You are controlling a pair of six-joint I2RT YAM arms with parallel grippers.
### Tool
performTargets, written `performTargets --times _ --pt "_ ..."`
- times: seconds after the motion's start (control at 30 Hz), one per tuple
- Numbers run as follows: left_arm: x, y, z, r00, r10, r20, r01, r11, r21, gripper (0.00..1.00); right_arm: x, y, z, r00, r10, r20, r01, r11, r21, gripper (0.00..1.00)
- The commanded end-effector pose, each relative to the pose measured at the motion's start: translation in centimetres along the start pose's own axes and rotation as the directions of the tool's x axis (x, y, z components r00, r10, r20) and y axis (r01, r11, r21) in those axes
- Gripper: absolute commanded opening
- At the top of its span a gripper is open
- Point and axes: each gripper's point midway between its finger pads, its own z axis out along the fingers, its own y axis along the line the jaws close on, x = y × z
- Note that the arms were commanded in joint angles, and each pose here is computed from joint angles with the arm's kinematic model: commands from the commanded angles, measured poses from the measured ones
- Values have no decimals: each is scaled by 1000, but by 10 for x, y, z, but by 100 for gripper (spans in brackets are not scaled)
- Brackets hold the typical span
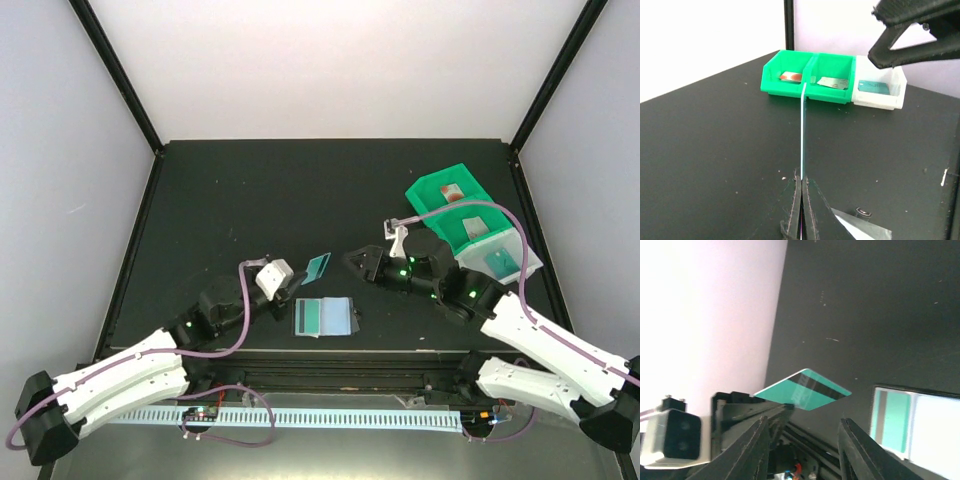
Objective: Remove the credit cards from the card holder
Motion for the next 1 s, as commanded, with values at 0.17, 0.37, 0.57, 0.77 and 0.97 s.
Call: performTargets --times 0.17,0.37,0.57,0.77,0.97 --pt "-40 -9 0 962 243 122 -240 970 -37 1 -2 13 -8 977 213 -17 -213 976 -47 41" --pt "-35 -17 3 935 324 146 -326 945 -9 2 1 18 -1 959 279 -47 -281 957 -76 41" --pt "-25 -20 9 905 407 126 -409 913 -10 2 4 20 9 944 322 -73 -328 940 -94 41" --pt "-28 -15 17 877 473 88 -471 881 -40 2 -6 31 15 957 286 -58 -290 952 -93 40" --pt "-30 -11 22 861 502 79 -496 864 -85 2 12 13 25 938 325 -122 -329 944 -20 39"
